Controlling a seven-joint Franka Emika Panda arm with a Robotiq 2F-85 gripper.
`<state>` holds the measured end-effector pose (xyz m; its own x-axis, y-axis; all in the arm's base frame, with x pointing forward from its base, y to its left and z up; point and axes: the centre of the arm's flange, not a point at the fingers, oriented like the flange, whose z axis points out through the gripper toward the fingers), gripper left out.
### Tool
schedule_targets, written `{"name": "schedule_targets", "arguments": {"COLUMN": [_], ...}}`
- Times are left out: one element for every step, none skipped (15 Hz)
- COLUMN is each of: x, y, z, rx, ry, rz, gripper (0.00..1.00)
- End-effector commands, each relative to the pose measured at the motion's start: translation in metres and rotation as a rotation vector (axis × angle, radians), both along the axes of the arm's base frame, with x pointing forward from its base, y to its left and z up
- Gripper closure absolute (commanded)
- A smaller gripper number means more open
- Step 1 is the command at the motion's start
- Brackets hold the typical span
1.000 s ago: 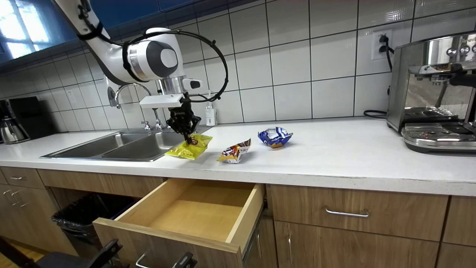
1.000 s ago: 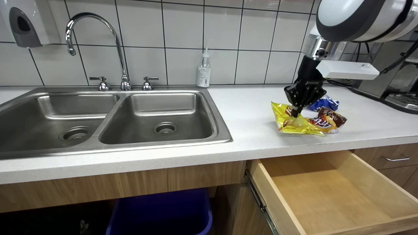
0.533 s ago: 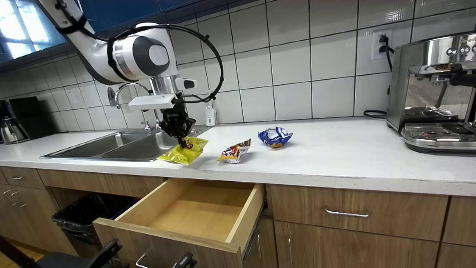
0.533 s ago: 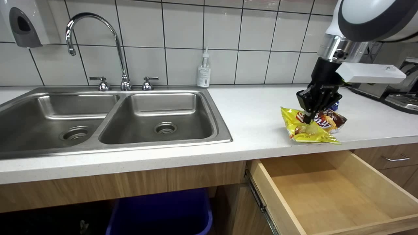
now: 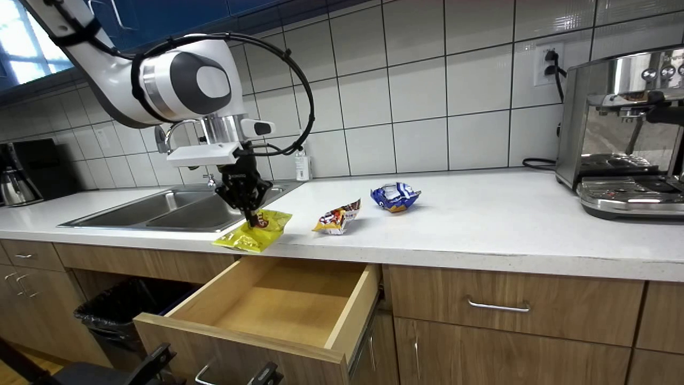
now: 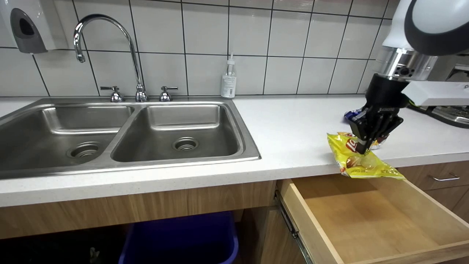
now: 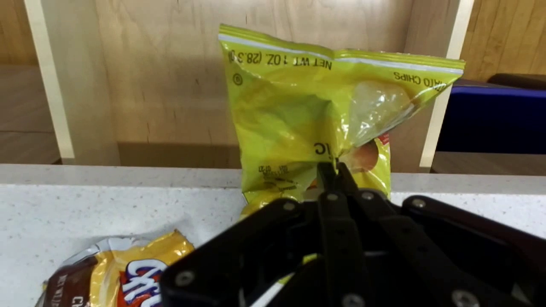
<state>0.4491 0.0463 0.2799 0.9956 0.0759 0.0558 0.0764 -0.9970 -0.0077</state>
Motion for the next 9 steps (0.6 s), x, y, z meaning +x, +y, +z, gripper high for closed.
{"name": "schedule_targets", "arguments": {"x": [-0.023, -0.025, -0.027, -0.029, -0.030, -0.031, -0.032, -0.033, -0.034], "y": [-0.001, -0.001, 0.001, 0.001, 0.002, 0.003, 0.004, 0.005, 0.007], "z": [0.000, -0.003, -0.006, -0.009, -0.012, -0.015, -0.018, -0.020, -0.022], "rx": [-0.002, -0.003, -0.004, -0.005, -0.006, -0.008, -0.009, -0.011, -0.013], "ry": [0.008, 0.017, 0.026, 0.034, 0.041, 0.049, 0.055, 0.059, 0.064], "rz": [0.032, 0.035, 0.038, 0.042, 0.044, 0.046, 0.047, 0.049, 0.051], "gripper": [1.00, 1.00, 1.00, 1.00, 1.00, 1.00, 1.00, 1.00, 1.00]}}
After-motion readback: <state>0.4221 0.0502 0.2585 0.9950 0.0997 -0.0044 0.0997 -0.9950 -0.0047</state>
